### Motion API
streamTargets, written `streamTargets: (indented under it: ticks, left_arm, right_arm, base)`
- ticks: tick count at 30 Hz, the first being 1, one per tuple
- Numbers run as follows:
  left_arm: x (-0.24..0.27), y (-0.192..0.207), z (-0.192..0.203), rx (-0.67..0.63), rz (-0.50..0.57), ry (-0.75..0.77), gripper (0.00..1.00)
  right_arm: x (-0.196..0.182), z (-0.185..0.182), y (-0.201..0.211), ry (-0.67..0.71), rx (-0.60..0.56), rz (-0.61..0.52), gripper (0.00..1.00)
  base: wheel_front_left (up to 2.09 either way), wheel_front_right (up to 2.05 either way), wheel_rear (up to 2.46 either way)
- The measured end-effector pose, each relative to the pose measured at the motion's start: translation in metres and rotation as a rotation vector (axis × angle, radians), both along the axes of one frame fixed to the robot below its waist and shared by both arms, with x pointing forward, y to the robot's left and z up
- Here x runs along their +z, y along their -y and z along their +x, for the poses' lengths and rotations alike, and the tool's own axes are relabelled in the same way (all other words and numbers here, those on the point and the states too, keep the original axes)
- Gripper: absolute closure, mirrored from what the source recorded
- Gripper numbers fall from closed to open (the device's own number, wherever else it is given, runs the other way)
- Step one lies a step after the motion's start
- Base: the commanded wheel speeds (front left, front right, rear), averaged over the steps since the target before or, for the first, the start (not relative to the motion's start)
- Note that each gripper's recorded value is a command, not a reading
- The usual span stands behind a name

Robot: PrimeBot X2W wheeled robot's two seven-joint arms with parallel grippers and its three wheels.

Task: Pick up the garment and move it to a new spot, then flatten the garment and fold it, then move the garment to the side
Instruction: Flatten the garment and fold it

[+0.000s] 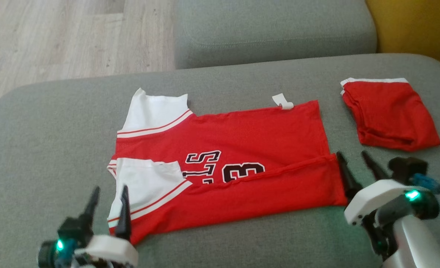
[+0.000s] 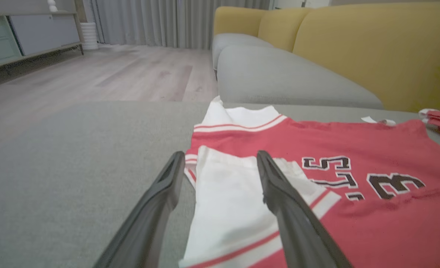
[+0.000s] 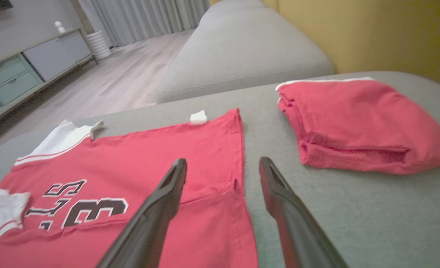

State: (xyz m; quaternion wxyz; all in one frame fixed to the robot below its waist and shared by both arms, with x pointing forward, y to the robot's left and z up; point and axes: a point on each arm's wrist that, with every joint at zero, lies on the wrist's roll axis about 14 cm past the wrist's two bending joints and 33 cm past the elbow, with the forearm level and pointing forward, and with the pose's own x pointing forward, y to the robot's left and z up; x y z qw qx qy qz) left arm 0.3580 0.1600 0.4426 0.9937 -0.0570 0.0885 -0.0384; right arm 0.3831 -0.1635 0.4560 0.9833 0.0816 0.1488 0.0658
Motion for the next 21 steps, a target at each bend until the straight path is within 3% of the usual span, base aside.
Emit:
streamTargets:
  ticks: [11,21]
  left_arm:
    - [0.054,0.004,0.061,-0.043,-0.010,0.178,0.00]
    - [0.055,0.005,0.173,-0.217,0.162,-0.018,0.00]
  right_arm:
    - [0.039,0.038,0.009,0.188,-0.043,-0.061,0.00]
    - [0.052,0.102,0.008,0.241,-0.029,-0.105,0.00]
  base:
    - [0.00,0.00,0.00]
    - [0.00,0.00,0.00]
